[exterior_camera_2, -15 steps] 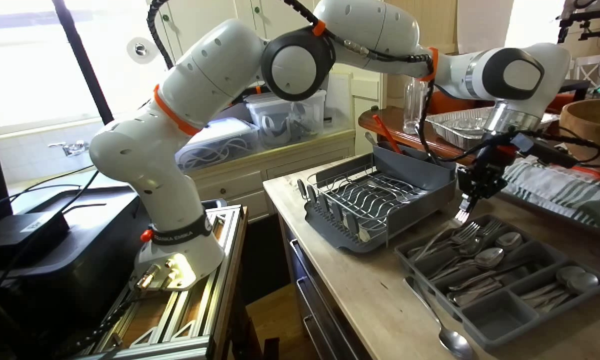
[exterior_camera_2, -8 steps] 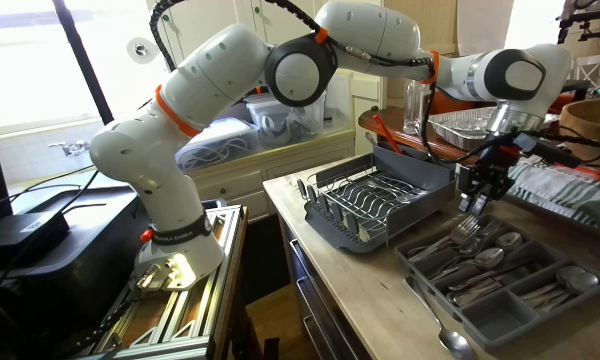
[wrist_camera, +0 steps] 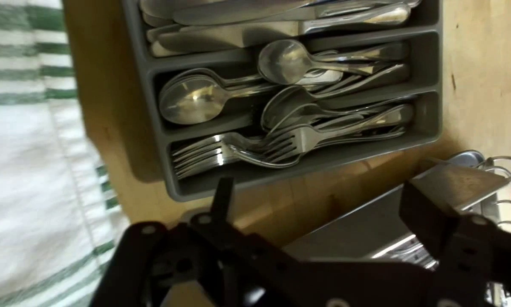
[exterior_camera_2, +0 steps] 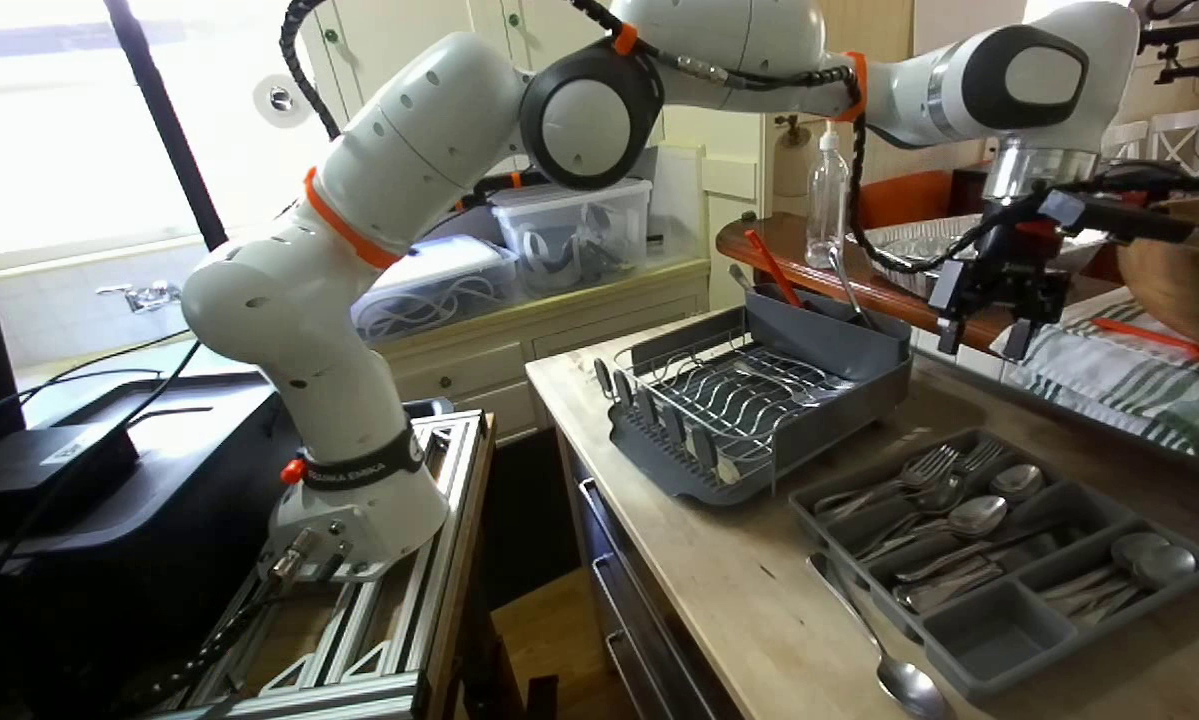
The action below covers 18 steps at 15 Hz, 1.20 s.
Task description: Remove two forks from the drying rack and put them on the left side of the utensil holder
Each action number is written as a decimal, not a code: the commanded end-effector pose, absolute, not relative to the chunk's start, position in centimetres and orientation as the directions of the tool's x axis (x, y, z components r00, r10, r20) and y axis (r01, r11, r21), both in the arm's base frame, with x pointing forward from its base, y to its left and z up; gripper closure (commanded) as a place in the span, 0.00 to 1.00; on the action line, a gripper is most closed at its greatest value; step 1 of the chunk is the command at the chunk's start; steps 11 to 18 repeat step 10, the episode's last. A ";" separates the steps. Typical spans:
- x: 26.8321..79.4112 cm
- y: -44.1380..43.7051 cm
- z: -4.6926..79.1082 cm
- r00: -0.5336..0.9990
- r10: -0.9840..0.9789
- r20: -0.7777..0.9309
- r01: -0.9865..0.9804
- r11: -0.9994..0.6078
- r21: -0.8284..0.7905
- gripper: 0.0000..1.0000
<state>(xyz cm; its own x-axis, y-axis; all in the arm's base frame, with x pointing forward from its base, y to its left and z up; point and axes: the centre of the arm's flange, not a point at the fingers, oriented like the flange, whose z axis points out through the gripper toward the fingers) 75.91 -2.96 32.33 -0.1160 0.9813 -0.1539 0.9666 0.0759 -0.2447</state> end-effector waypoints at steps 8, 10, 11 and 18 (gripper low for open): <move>65.8 -3.0 47.3 0.340 0.913 -0.225 0.940 -0.325 0.102 0.00; 72.1 -3.3 48.6 0.297 0.934 -0.198 0.955 -0.290 0.067 0.00; 72.1 -3.3 48.6 0.297 0.934 -0.198 0.955 -0.290 0.067 0.00; 72.1 -3.3 48.6 0.297 0.934 -0.198 0.955 -0.290 0.067 0.00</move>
